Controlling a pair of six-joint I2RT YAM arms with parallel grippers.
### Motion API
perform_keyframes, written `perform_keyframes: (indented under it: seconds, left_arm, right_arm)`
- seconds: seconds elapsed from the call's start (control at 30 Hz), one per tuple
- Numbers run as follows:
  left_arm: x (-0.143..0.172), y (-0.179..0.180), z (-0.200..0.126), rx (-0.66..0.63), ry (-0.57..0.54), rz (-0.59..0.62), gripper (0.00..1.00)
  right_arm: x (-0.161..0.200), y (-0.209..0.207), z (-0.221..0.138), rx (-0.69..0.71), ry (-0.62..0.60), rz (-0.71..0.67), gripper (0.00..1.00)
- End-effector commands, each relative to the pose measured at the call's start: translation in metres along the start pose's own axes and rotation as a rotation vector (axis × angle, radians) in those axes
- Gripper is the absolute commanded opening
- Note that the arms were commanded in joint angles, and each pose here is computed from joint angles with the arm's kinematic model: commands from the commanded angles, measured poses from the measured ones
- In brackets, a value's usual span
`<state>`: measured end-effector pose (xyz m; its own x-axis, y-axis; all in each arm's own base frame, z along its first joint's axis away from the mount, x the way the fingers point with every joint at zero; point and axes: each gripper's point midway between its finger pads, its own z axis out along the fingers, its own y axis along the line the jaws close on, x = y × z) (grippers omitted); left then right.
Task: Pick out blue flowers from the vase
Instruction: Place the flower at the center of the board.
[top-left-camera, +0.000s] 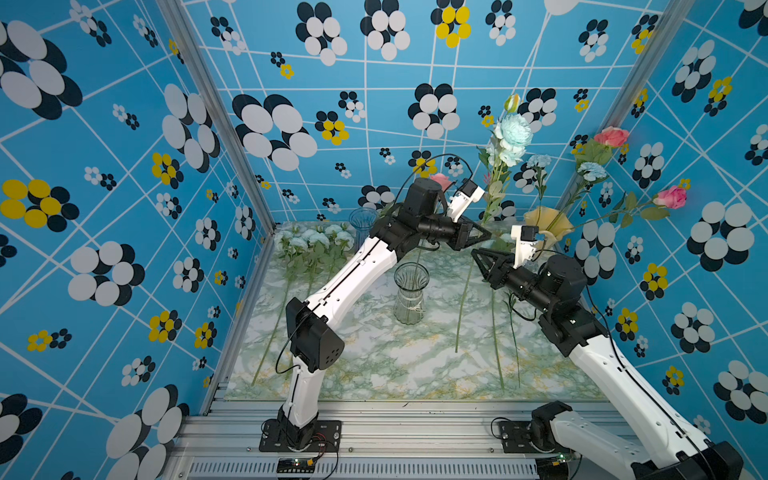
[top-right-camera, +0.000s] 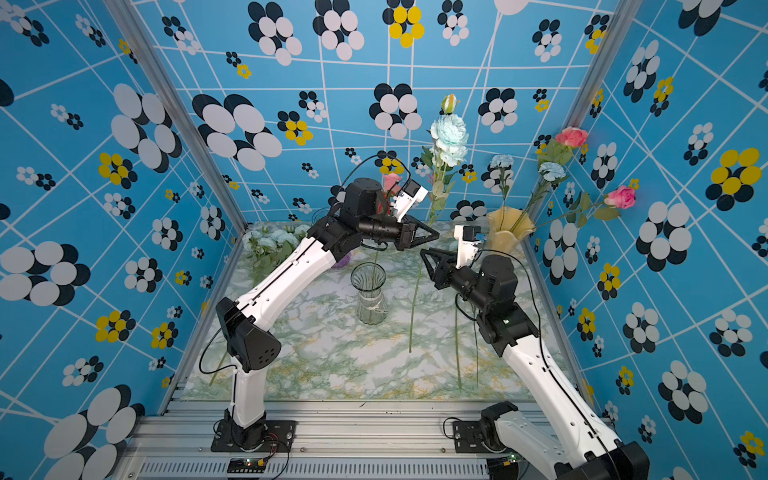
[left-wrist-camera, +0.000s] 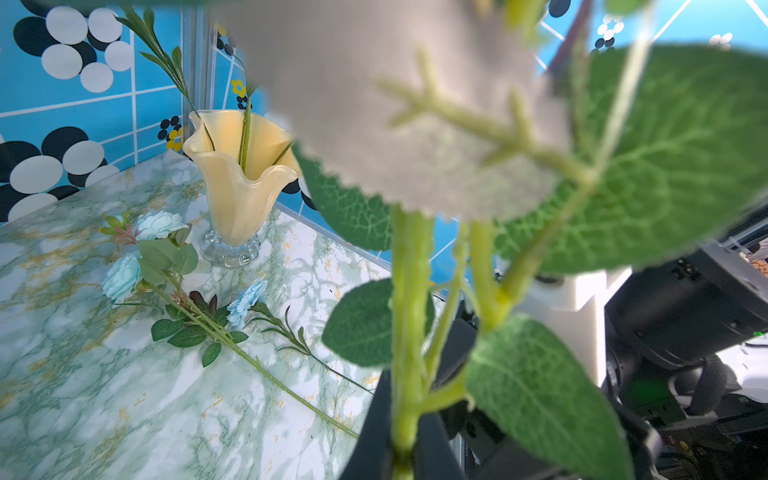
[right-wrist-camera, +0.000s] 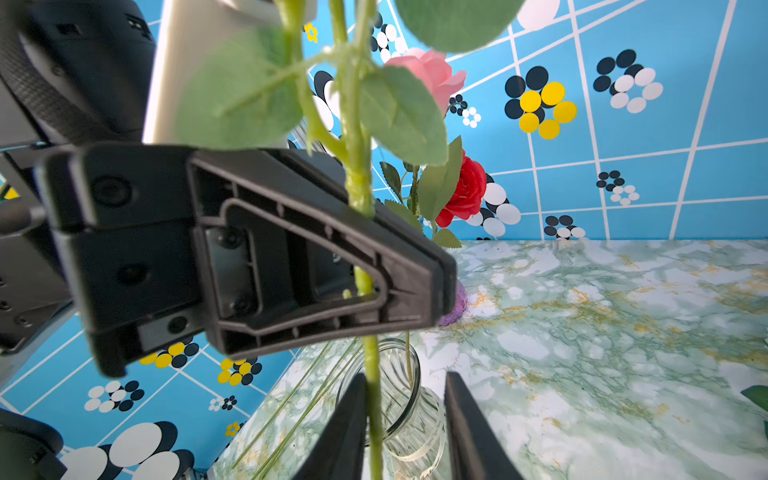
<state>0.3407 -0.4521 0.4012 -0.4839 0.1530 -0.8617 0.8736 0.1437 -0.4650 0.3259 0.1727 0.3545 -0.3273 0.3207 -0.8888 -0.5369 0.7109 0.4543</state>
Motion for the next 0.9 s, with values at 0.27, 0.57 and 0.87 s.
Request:
perform_keyframes:
  seconds: [0.27, 0.57, 0.87]
  left_arm:
    - [-0.004, -0.015, 0.002, 0.054, 0.0, 0.041, 0.0]
    - [-0.005, -0.019, 0.001, 0.056, 0.001, 0.049, 0.0]
    - [-0.005, -0.022, -0.002, 0.053, -0.001, 0.059, 0.0]
  right_arm:
    - [-0.023, 0.018, 0.004, -0.057, -0.043, -0.003, 0.23]
    - [-0.019, 0.018, 0.009, -0.066, -0.025, 0.008, 0.16]
    - [-0.011, 0.021, 0.014, -0.084, 0.028, 0.001, 0.13]
